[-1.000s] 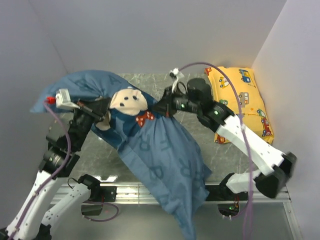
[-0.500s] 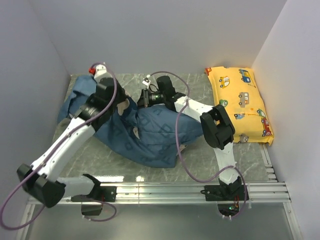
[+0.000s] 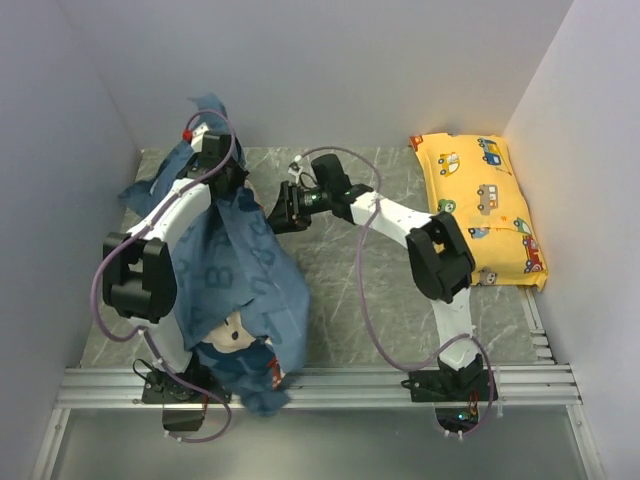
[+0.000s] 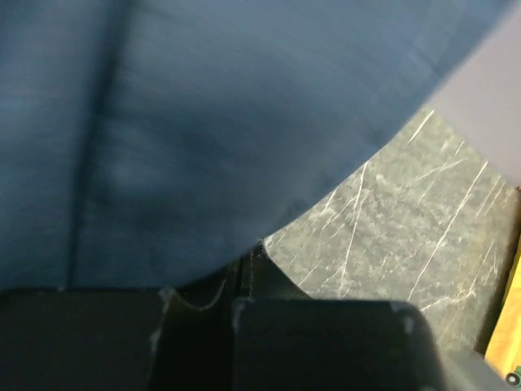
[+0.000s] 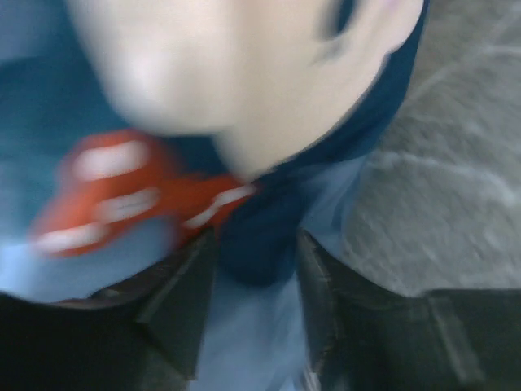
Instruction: Remove the pillowcase from the pillow
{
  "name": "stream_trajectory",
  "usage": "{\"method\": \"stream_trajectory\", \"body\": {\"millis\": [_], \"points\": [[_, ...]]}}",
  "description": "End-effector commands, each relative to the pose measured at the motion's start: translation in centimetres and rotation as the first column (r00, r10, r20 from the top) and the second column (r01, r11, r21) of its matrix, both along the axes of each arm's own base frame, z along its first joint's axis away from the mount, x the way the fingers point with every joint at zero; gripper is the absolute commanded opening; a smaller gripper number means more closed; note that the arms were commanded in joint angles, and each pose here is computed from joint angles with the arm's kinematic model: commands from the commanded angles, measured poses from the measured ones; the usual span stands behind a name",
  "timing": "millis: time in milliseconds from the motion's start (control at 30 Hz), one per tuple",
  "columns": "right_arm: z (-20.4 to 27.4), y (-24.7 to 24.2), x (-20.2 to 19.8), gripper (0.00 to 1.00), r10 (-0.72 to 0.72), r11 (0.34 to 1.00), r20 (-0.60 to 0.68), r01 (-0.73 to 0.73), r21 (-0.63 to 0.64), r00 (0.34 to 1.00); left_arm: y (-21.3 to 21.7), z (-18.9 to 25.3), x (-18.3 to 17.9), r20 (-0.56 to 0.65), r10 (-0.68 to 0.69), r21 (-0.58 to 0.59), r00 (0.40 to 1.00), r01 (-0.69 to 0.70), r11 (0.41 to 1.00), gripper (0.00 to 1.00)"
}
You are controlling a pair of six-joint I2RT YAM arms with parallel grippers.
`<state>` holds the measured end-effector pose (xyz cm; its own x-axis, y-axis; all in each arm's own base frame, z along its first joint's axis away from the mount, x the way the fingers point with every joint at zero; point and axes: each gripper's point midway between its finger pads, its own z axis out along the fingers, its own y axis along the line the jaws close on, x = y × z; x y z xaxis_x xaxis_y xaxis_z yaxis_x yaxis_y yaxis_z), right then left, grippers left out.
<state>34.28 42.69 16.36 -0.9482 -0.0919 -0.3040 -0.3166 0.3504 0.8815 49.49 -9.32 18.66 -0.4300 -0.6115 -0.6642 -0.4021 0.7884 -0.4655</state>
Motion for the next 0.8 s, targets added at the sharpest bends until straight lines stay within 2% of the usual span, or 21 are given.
{"method": "stream_trajectory", "body": {"millis": [0,67,167,233,333,367,433,467,533,567,667,767], "points": [[10.5,-4.0,2.0,0.57,-0.16,0.987,0.238,0.154,0.042,0.958,-0.2,-2.5,-0.2,-0.05,-0.006,-0.073,0.999,0.002,0.997,0.0],[12.1,-6.5,4.1,0.6,-0.285,0.957,0.285,0.287,0.036,0.915,-0.4,-3.5,-0.4,-0.057,-0.006,-0.09,0.998,0.001,0.996,0.0],[16.0,-9.8,4.6,0.63,-0.409,0.905,0.382,0.424,0.049,0.829,-0.7,-4.1,-0.3,-0.073,-0.005,-0.128,0.997,-0.005,0.992,0.0],[19.5,-11.6,3.4,0.64,-0.454,0.879,0.452,0.468,0.088,0.768,-1.0,-4.0,0.2,-0.073,-0.012,-0.148,0.997,0.001,0.989,0.01],[21.8,-13.6,0.5,0.67,-0.463,0.871,0.511,0.478,0.113,0.724,-1.6,-3.0,1.1,-0.048,-0.034,-0.164,0.998,0.026,0.986,0.15],[21.7,-13.9,-0.5,0.67,-0.46,0.872,0.517,0.478,0.107,0.722,-1.7,-2.6,1.3,-0.039,-0.041,-0.163,0.998,0.034,0.986,0.25],[20.4,-14.0,-4.1,0.67,-0.43,0.882,0.551,0.462,0.089,0.715,-2.1,-1.5,2.0,-0.007,-0.073,-0.157,0.997,0.071,0.985,0.34],[19.6,-14.0,-5.1,0.68,-0.427,0.878,0.565,0.472,0.074,0.706,-2.5,-1.1,2.0,0.003,-0.097,-0.164,0.995,0.096,0.982,0.46],[16.8,-13.5,-8.9,0.69,-0.385,0.887,0.595,0.461,0.029,0.706,-2.9,0.6,2.5,0.05,-0.13,-0.158,0.99,0.137,0.978,0.57],[16.2,-13.1,-9.9,0.69,-0.387,0.891,0.586,0.452,0.04,0.712,-3.3,1.2,2.4,0.068,-0.154,-0.168,0.986,0.164,0.972,0.67],[10.6,-13.4,-13.6,0.69,-0.372,0.9,0.539,0.437,0.008,0.756,-4.3,4.9,2.2,0.168,-0.215,-0.169,0.962,0.243,0.955,0.79],[7.4,-12.4,-16.3,0.69,-0.34,0.918,0.503,0.396,-0.005,0.795,-4.8,8.6,1.5,0.235,-0.264,-0.142,0.936,0.301,0.943,0.83]]}}
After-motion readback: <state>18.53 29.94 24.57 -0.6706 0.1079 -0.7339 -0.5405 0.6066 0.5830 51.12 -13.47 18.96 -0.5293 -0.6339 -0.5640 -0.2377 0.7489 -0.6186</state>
